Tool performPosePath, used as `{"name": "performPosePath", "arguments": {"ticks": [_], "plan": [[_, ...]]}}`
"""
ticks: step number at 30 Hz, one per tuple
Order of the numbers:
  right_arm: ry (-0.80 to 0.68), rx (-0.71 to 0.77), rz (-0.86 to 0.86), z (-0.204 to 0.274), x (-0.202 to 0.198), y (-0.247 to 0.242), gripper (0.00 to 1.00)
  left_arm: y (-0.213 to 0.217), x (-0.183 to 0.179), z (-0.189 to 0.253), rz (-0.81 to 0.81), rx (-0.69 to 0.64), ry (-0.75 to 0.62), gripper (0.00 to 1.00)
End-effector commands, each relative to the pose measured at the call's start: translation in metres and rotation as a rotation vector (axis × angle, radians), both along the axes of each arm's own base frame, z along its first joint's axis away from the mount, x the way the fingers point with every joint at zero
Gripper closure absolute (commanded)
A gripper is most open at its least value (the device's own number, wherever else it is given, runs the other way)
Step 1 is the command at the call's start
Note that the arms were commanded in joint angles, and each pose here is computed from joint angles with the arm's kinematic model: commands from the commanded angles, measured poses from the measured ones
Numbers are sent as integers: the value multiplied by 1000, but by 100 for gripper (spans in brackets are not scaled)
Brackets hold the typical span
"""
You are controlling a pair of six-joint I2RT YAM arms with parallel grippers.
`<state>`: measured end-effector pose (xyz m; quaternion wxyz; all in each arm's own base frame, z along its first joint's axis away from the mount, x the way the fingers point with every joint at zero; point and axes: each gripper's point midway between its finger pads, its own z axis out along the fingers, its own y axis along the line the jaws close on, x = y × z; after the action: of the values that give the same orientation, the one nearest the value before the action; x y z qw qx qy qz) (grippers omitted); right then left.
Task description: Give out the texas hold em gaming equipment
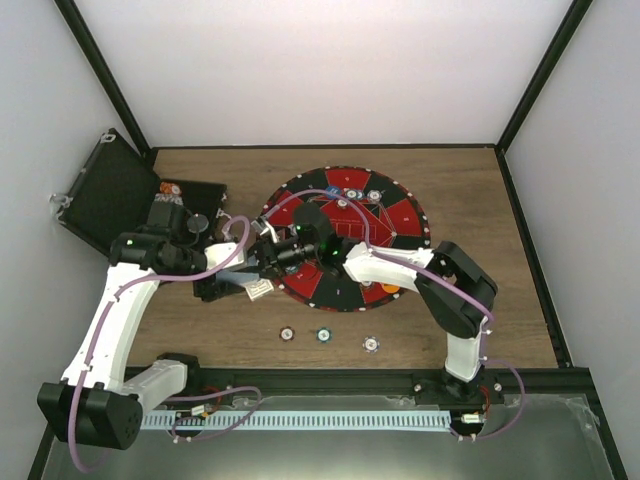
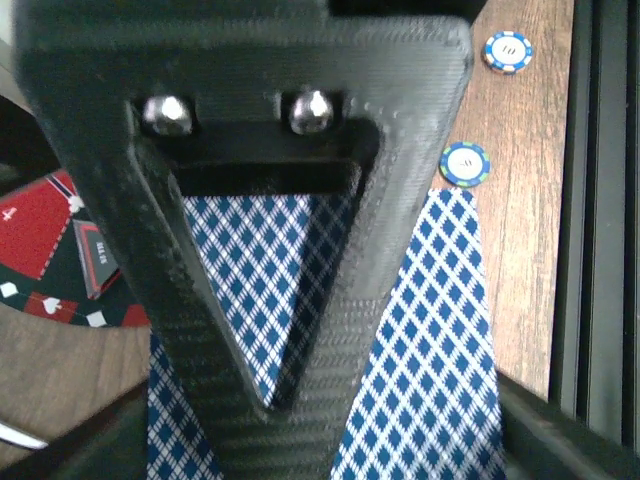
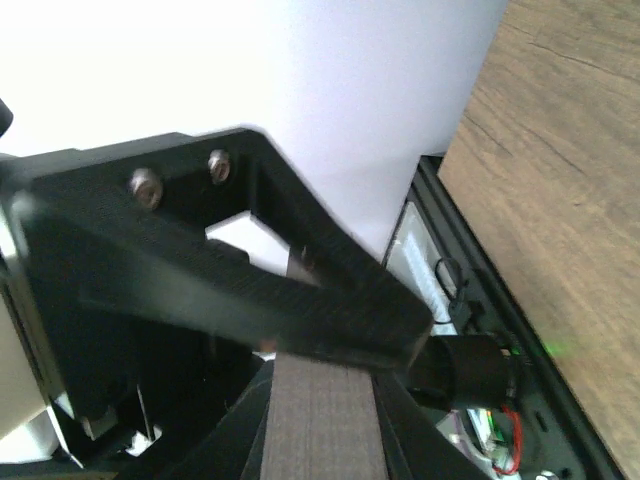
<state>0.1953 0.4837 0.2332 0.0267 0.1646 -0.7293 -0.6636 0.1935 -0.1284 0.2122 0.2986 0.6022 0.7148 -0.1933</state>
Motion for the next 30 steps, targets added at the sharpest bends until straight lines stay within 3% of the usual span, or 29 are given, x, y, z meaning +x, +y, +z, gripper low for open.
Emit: {"name": "performPosePath", "arguments": {"ticks": [1,11,22,30], "plan": [[-11,25,19,10,-5,-1,93,0,5,-8,12,4,-31,2],[-2,-49,3,-13,-3,-2,97,1,13,3,21,13,-87,2],[-29,-67,1,-8,2,3,97,-2,11,-12,1,17,-20,26],[-26,-67,5,-10,3,6,98,-6,13,-16,-1,18,-12,28]]}}
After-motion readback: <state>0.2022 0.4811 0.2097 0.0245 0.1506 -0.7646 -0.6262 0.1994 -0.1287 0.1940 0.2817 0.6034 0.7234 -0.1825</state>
